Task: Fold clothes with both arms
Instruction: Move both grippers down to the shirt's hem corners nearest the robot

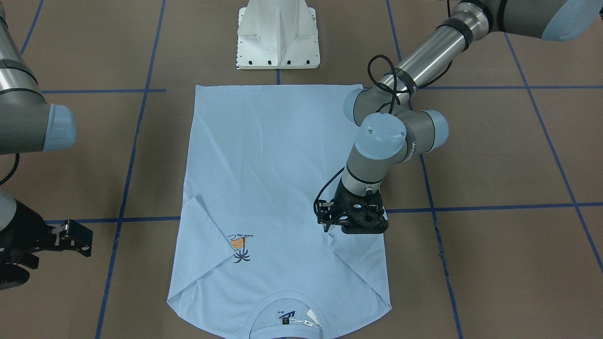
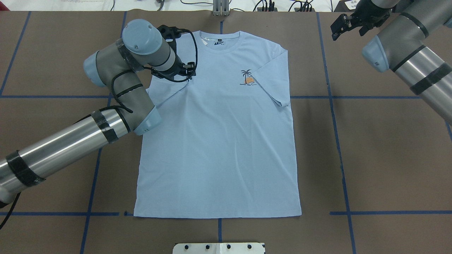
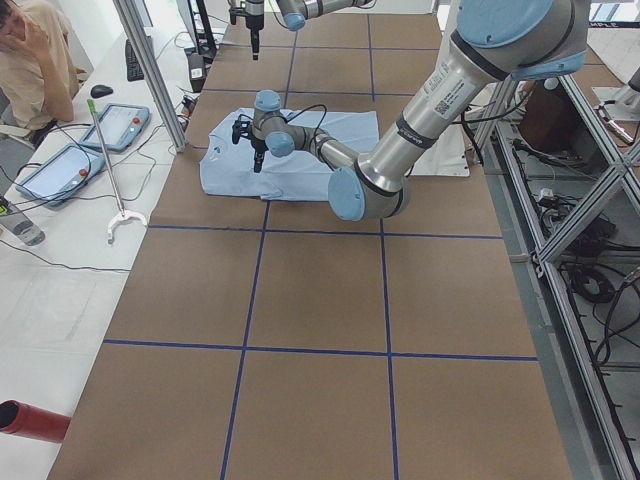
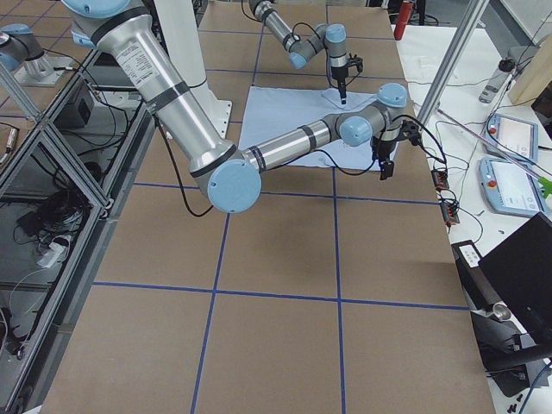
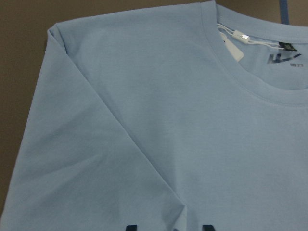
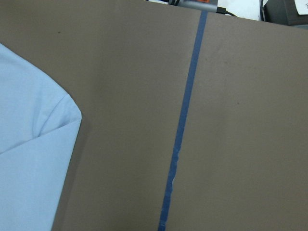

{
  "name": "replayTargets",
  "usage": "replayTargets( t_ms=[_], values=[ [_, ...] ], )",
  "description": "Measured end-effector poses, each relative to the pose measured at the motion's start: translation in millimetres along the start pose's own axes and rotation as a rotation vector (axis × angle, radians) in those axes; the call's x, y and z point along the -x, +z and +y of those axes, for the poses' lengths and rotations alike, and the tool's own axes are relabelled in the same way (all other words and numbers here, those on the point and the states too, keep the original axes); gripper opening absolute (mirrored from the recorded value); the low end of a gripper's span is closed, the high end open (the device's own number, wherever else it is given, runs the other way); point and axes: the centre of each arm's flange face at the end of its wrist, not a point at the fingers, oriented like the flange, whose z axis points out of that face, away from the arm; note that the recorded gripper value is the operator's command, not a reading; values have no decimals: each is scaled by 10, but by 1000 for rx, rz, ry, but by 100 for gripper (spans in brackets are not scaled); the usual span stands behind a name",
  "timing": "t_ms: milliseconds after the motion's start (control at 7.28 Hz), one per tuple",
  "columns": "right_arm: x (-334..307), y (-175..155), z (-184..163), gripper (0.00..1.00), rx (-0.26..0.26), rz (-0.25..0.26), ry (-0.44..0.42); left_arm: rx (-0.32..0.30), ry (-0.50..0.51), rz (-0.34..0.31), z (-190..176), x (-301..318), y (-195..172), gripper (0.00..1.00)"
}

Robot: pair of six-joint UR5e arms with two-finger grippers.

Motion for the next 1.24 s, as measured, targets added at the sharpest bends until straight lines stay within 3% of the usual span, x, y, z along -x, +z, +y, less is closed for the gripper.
replayTargets(
  t_ms=[137,412,686,961,1236],
  values=[
    [209,19,172,100,-2,-19,26,14,20,27,149,179,-163,100],
    [630,91,876,100,-3,-65,93,43,50,88,540,545,-553,100],
    [1239,78,1905,100,-27,-103,197,91,46,136,936,836,-868,100],
    [1759,-82,3001,100,-21,-149,323,92,-12,148,1602,1109,-1181,100],
    [2058,-64,3903,100,-51,-198,401,81,-101,191,2345,1162,-1245,99]
  ],
)
